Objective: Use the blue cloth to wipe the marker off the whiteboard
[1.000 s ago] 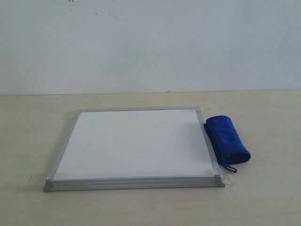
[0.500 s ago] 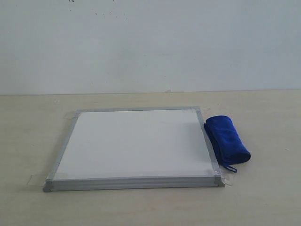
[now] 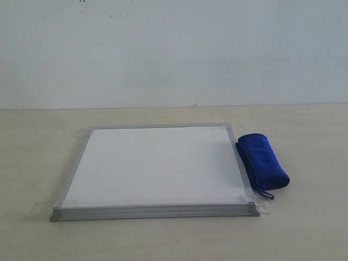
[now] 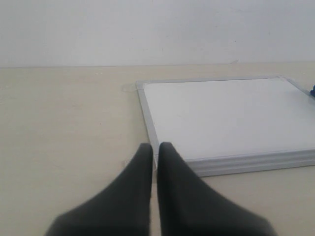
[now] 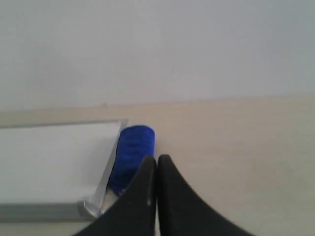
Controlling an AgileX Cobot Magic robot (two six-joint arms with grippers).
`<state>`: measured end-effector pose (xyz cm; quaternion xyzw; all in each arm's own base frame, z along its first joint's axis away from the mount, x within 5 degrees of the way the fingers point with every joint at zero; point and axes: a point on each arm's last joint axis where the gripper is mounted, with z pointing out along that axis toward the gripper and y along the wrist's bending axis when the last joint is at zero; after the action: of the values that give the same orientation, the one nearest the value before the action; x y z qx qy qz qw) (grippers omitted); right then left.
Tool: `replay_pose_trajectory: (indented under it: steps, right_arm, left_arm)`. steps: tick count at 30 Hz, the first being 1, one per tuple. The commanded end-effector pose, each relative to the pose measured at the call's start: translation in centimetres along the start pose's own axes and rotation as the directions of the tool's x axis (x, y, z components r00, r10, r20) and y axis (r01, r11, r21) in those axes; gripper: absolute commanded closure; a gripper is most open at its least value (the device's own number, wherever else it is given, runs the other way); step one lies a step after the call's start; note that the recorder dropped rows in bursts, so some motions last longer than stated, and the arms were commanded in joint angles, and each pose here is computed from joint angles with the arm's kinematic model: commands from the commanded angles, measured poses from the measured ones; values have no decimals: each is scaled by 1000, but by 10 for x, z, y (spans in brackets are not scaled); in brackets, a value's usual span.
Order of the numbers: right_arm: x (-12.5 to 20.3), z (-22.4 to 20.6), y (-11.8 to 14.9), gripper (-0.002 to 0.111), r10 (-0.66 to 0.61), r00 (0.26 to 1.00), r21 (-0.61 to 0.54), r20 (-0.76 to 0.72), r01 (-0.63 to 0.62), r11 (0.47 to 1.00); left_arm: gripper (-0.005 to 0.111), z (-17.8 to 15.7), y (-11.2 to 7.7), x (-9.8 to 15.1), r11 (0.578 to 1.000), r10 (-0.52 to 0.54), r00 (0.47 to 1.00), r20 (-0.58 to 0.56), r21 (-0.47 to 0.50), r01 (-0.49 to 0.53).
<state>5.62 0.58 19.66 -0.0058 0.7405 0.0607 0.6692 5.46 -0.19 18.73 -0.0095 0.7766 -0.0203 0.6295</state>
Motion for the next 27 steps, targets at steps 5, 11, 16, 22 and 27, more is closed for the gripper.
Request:
replay_pose_trajectory:
  steps: [5,11,16,22,27]
  right_arm:
    - [14,-2,-1,108,-17,988,8,-154,18,1000]
    - [16,-2,-1,108,-3,984,10,-178,5,1000]
    - [17,-2,-1,108,-4,984,10,-179,5,1000]
    - [17,-2,-1,108,-4,984,10,-179,5,1000]
    - [17,-2,-1,108,-4,984,10,-179,5,1000]
  left_arm:
    - [103,0,0,0,1000,-3,1000,8,5,3]
    - [103,0,0,0,1000,-3,1000,8,5,3]
    - [103,0,0,0,1000,-3,1000,8,5,3]
    - [103,0,0,0,1000,-3,1000,8,5,3]
    - [103,0,0,0,1000,-3,1000,8,5,3]
